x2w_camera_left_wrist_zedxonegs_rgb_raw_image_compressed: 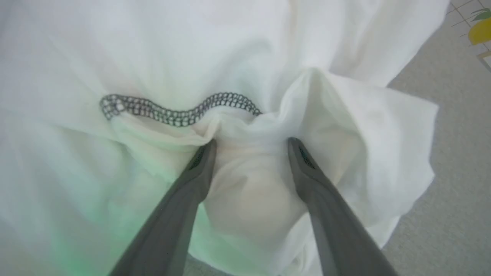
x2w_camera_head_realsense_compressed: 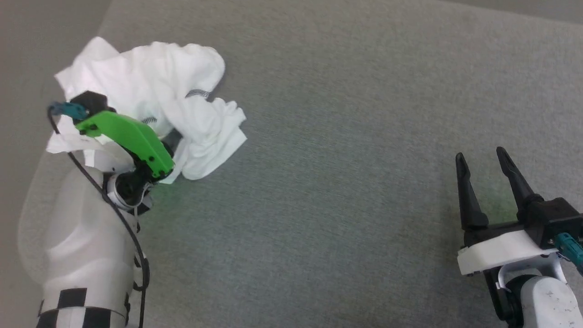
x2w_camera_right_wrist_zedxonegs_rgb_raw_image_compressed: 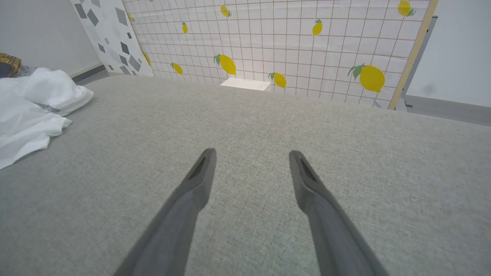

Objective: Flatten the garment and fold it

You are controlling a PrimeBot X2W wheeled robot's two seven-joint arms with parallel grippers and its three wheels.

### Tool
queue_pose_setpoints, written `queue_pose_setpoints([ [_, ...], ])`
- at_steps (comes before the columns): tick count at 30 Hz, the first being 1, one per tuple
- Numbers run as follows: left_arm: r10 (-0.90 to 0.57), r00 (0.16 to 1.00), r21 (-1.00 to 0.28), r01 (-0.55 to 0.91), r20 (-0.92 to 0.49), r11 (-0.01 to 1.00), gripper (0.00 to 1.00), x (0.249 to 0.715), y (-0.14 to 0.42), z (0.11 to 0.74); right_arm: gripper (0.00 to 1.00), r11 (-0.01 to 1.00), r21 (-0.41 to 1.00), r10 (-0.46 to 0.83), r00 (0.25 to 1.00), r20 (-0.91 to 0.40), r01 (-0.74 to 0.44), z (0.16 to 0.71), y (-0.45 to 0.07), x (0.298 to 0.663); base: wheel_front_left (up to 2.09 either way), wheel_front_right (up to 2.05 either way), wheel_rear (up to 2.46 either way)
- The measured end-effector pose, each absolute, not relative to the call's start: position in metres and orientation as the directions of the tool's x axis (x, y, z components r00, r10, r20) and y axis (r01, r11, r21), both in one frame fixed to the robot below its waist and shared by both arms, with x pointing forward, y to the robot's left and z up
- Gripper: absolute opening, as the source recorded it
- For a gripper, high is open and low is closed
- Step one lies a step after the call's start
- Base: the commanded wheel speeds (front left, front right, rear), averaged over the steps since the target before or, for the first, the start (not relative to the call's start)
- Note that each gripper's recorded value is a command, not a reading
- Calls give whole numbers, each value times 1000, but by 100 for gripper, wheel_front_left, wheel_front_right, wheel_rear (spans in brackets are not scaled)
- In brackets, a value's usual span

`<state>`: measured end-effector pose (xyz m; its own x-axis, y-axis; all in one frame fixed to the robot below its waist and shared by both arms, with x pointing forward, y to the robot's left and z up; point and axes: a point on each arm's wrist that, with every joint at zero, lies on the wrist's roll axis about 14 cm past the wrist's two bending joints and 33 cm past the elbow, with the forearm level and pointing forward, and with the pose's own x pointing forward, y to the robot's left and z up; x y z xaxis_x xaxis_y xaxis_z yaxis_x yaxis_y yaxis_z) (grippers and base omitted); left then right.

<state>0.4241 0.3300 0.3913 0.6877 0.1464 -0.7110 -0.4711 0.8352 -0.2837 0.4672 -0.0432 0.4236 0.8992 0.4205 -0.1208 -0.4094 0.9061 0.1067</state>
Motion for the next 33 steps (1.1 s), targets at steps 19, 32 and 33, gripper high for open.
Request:
queue_pose_setpoints([
  [19,317,925,-242,-363,-209,900,0,477,364,505,100,905,161,416,900,-129,-395,421,-47,451,0,0,0],
  [32,-108,924,-247,209,367,946,0,523,227,764,100,936,187,310,950,-41,-297,457,-86,428,0,0,0],
  [33,-147,911,-245,255,385,936,0,523,210,773,100,942,186,291,956,-40,-279,458,-93,425,0,0,0],
])
